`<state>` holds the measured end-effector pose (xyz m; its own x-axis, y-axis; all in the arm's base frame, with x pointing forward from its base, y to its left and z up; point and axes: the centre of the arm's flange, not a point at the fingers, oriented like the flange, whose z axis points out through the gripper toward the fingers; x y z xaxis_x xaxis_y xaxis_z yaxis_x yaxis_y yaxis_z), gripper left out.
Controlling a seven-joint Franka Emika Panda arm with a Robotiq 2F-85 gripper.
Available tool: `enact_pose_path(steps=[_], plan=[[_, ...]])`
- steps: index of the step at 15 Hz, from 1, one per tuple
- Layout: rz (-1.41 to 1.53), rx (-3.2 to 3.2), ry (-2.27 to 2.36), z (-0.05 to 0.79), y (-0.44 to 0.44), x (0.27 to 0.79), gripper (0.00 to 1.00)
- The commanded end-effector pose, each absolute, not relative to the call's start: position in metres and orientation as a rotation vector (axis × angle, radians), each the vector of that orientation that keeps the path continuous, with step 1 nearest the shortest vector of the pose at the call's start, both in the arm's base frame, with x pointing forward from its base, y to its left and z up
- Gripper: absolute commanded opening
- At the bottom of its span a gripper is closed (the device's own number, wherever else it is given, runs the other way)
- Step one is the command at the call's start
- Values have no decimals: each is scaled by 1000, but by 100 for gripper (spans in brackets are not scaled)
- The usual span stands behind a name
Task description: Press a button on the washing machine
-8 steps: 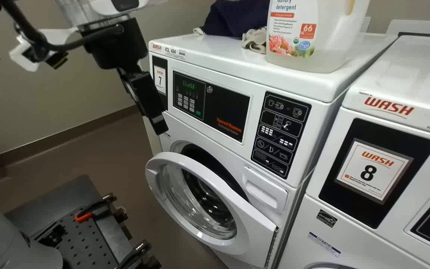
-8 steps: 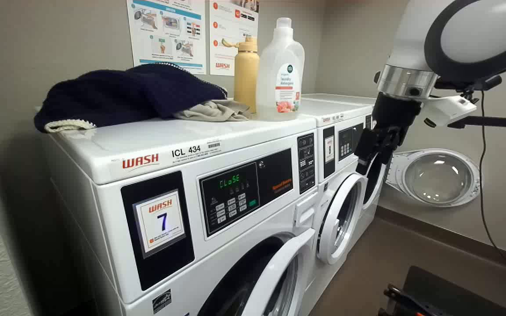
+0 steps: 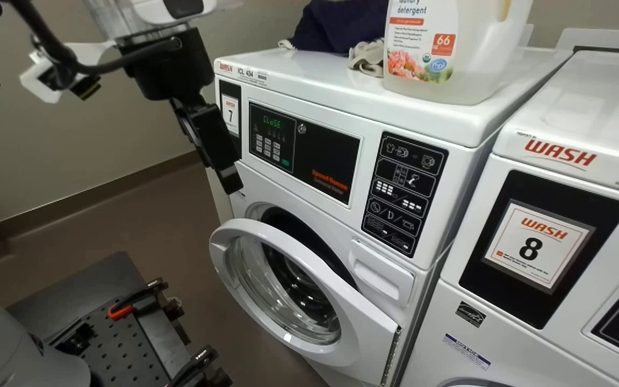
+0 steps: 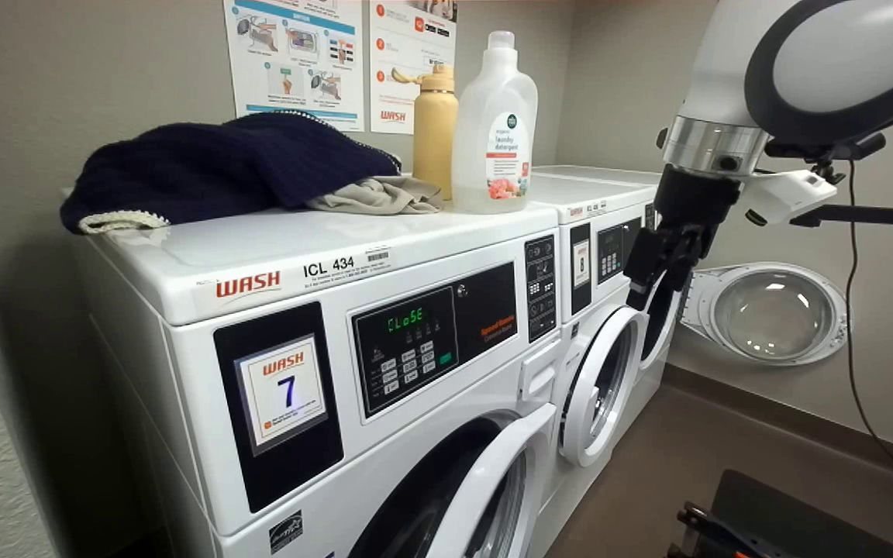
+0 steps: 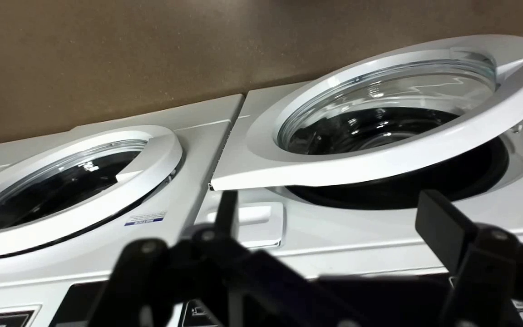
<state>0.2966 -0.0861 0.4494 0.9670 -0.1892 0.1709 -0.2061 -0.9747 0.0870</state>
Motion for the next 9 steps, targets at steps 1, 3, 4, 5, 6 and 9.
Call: enact_pose_path(steps=[1, 3, 4, 5, 6, 9], plan=[[229, 3030, -220, 438, -81, 318, 100], [228, 3033, -149, 427, -72, 329, 100], [230, 3031, -111, 422, -67, 335, 100], [232, 3027, -67, 416, -60, 341, 100], [228, 3021, -11, 410, -51, 347, 100], [196, 2983, 174, 394, -19, 362, 97]])
